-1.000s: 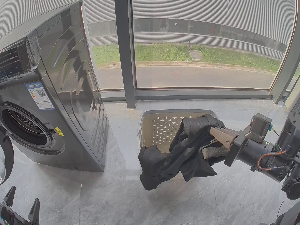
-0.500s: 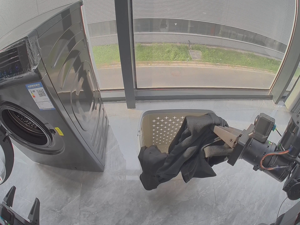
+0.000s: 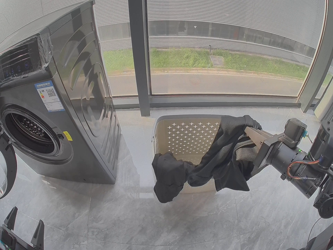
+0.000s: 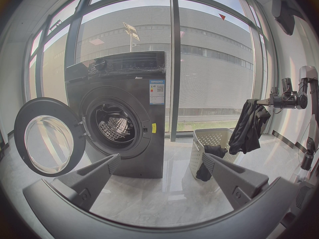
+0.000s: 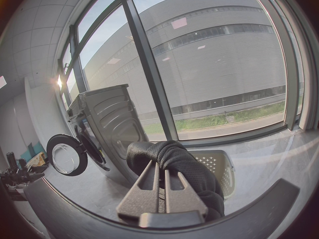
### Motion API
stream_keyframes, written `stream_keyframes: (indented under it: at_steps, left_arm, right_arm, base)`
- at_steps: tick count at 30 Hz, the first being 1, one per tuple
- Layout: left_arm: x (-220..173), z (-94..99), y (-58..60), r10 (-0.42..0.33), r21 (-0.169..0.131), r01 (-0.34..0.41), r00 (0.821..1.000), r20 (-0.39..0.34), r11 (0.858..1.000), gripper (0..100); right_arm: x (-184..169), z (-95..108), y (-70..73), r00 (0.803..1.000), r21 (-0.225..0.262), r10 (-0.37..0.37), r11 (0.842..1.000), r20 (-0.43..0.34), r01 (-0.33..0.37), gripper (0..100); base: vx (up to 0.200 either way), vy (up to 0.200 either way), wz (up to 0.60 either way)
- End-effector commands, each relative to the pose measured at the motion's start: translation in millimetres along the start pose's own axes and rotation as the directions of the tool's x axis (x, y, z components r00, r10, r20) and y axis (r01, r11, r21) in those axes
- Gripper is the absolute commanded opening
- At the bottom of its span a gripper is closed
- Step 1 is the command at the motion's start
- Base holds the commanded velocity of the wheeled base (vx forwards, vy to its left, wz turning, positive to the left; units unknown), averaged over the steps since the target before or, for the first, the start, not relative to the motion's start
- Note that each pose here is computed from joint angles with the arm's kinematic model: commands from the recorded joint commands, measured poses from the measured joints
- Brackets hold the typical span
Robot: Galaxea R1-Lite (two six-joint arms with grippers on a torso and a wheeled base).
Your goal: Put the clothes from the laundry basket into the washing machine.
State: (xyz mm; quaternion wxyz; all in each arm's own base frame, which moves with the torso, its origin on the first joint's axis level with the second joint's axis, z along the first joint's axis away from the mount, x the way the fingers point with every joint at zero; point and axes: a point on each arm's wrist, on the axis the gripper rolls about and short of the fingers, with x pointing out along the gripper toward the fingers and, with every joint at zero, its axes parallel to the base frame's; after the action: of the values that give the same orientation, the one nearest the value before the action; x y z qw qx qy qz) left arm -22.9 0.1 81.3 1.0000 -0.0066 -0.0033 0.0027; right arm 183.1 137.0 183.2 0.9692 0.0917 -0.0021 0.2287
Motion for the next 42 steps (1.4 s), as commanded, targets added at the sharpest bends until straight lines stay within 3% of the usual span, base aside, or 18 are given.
stream_keyframes:
  at_steps: [1,42]
  left_arm:
    - [-0.1,-4.7,0.1,0.001,-0.001,-0.001,1.000,0.001,1.000,100]
    - [-0.2,-4.5,0.1,-0.001,-0.001,0.001,1.000,0.001,1.000,100]
  right_arm:
    - [1.9,1.5,0.9,1.000,0.001,-0.009,1.000,0.005,0.009,0]
    - [0.1,-0.3,3.4,1.000,0.004,-0.003,1.000,-0.001,0.003,0]
  base:
    - [0.000,0.200,0.00]
    - [0.000,0.200,0.00]
